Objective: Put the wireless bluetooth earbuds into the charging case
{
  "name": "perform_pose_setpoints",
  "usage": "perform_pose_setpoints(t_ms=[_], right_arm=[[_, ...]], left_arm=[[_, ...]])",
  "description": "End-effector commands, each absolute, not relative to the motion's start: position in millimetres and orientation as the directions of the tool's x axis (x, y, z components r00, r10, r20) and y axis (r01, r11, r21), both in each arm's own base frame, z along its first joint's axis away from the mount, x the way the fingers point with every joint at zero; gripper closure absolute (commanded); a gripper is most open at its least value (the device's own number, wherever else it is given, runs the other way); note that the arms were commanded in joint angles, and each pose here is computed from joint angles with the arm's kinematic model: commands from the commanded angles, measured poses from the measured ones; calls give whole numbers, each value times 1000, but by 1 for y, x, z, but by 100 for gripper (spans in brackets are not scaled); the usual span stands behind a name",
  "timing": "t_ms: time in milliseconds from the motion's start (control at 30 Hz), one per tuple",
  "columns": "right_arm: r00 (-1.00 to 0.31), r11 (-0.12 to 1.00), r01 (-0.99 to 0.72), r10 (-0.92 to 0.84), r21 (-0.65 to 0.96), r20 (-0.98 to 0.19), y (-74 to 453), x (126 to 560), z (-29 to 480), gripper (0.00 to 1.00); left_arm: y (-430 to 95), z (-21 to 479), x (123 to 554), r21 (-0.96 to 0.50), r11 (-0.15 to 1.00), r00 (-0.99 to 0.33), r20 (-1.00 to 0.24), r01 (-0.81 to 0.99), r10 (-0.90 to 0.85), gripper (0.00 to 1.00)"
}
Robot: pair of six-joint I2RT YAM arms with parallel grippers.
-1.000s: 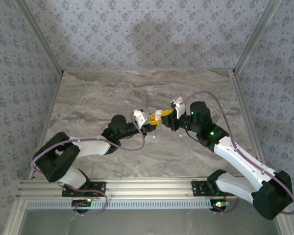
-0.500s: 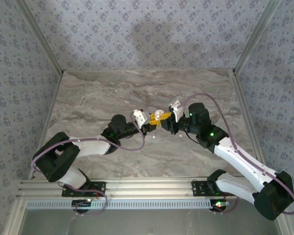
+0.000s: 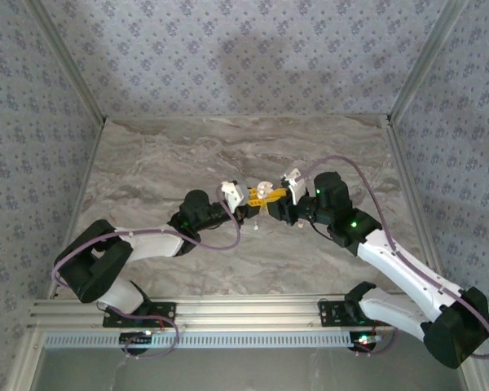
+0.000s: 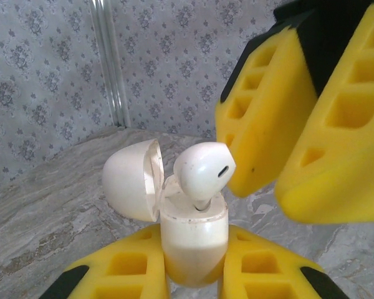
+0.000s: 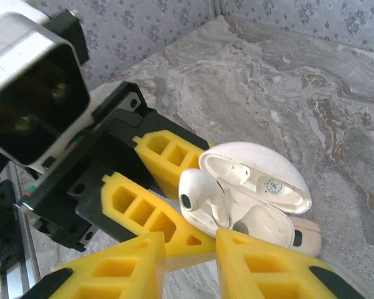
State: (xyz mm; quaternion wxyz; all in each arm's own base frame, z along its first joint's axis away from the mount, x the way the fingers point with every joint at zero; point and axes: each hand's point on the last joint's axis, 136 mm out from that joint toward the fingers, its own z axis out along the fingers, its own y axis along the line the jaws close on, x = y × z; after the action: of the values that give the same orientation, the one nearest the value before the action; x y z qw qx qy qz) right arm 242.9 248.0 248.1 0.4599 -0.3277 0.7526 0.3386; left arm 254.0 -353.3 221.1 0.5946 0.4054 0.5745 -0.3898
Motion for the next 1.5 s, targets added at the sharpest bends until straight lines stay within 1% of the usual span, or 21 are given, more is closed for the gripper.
perform_pose_setpoints(t_ms=[0,167,267,533,633,733,867,1100,1267,1467], right_arm=[[-322,527,-824,-132,209,-937,246,236,275,68],[-342,523,-818,-108,239,-934,243,234,286,66],[-385,543,-793,-97,276,-918,242,237,290,65],[-593,650,-648,-105,396,-798,240,251,281,64],[-645,662,-614,-108,430,-756,243,253,276,63],[-683,663,-592,-111,458,-722,250,253,272,59],[-710,676,-575,-134,460,-691,255,255,263,58],[-708,686,-580,-158,439,-689,263,259,262,58],[-716,712,-572,-192,407,-671,264,261,253,55],[-731,727,-563,-214,394,-648,266,262,240,55]], left_arm=[[-352,242,257,87,383,100,-995,920,-15,88],[-350,234,260,106,395,100,-994,913,35,88],[-349,231,261,116,403,102,-993,908,56,88],[-346,225,260,151,403,115,-987,903,111,89],[-346,225,260,157,404,119,-986,901,118,89],[-345,224,260,159,405,119,-985,900,121,89],[-345,225,260,160,405,121,-985,900,119,89],[-345,226,259,162,405,122,-985,900,121,89],[-345,226,260,162,406,123,-985,899,120,89],[-344,228,259,163,406,126,-985,899,118,89]])
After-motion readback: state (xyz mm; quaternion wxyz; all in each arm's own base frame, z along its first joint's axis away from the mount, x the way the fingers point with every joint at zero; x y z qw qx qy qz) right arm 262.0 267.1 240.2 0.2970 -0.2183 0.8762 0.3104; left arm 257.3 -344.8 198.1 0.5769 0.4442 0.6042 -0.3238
